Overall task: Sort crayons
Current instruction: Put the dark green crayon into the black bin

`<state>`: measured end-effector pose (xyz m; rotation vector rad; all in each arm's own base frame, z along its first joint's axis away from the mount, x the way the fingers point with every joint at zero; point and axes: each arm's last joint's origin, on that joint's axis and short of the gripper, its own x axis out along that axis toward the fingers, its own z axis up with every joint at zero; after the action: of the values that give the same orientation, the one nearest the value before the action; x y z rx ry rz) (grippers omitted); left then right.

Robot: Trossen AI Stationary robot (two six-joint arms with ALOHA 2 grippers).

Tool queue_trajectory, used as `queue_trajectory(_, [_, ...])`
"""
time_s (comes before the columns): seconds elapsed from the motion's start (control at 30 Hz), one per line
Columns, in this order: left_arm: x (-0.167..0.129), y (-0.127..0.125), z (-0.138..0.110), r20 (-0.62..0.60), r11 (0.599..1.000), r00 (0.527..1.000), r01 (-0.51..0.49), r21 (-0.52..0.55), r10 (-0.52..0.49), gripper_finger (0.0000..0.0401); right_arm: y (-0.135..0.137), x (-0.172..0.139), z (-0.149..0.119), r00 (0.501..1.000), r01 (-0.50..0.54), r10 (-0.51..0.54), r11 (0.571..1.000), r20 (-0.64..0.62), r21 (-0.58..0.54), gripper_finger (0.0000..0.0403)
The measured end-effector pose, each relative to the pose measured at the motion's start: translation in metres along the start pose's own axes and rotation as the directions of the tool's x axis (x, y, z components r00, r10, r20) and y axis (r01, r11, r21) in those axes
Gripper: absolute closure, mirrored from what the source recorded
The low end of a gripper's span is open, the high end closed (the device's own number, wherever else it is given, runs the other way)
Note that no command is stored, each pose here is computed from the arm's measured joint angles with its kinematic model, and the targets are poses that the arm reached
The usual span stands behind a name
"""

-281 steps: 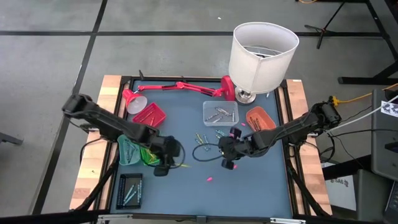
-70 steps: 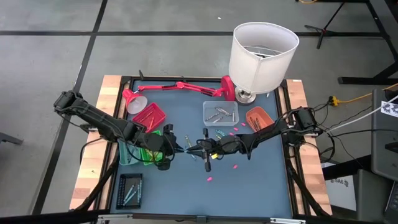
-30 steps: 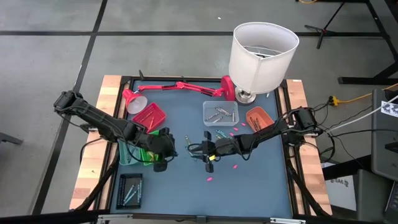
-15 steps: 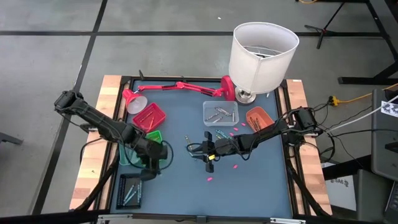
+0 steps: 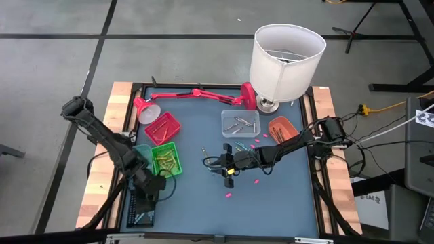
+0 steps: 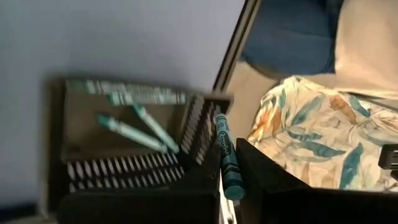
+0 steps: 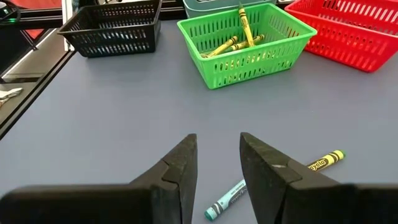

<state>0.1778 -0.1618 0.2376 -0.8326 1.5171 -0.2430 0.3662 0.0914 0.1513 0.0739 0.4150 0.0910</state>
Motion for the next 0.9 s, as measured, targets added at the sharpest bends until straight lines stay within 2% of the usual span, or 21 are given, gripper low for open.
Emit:
queue_trajectory(0.17, [0.01, -0.005, -0.024, -0.046, 0.996, 0.998, -0.048, -0.072, 0.044, 0.039, 0.0, 0.0, 0.0, 1.0, 0.0, 0.0, 1.0, 0.0, 0.0, 0.0284])
queue_trajectory(0.4, [0.019, -0.005, -0.048, -0.005, 0.982, 0.991, -0.131, -0.138, 0.131, 0.038, 0.0, 0.001, -0.001, 1.0, 0.0, 0.0, 0.998, 0.0, 0.056, 0.0284])
queue_trajectory(0.67, [0.02, 0.002, -0.06, -0.005, 0.942, 0.974, -0.221, -0.252, 0.227, 0.0351, -0.001, 0.005, -0.009, 0.999, 0.008, -0.005, 0.997, -0.035, 0.082, 0.0284])
queue_trajectory(0.9, [0.019, 0.006, -0.061, 0.009, 0.929, 0.961, -0.263, -0.261, 0.275, 0.0315, -0.001, 0.005, -0.01, 0.999, 0.039, -0.034, 0.992, -0.038, 0.12, 0.0284])
